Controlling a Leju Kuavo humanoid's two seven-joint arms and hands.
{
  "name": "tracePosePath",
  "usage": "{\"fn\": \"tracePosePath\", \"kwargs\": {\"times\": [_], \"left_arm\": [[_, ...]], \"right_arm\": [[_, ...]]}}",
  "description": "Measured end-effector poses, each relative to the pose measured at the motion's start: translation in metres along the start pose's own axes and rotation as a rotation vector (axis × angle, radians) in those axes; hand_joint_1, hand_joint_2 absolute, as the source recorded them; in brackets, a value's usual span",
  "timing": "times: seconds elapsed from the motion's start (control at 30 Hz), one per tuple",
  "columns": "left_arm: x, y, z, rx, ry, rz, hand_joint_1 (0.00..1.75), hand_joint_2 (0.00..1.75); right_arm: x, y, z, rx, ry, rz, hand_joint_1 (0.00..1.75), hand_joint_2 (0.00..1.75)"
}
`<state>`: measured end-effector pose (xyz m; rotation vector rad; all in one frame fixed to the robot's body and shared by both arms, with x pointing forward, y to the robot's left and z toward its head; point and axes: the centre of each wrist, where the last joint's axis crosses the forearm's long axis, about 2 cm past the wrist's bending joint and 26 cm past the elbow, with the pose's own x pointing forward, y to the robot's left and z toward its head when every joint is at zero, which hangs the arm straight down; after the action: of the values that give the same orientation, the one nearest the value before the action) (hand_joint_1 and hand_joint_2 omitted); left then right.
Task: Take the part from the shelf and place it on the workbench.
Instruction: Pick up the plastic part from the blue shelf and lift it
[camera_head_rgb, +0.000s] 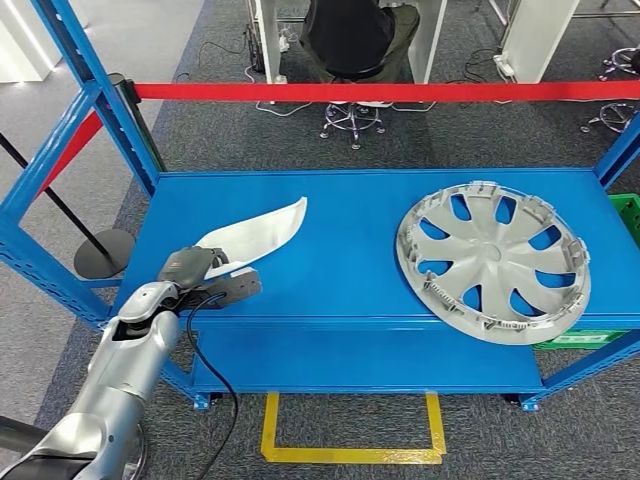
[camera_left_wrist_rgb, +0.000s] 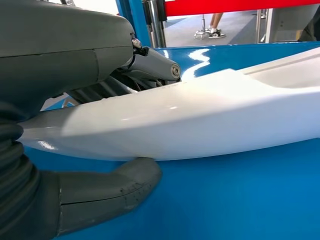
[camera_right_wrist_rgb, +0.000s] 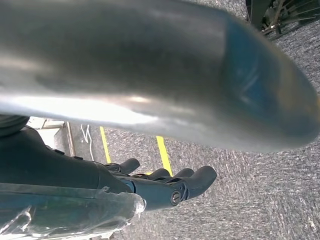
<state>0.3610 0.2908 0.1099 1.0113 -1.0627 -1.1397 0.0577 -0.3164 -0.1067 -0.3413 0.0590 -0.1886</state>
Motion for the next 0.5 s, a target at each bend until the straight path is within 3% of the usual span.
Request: {"fn": "tracePosePath", "kwargs": {"times": [0.5], "left_arm": [[-0.0087,-0.0025,0.0030,0.002,-0.016,0.129,1.75,1.75]], "right_arm": [[-0.0001,0.0003,0.0000,0.013,-0.007,0.008,0.00,0.00]]}}
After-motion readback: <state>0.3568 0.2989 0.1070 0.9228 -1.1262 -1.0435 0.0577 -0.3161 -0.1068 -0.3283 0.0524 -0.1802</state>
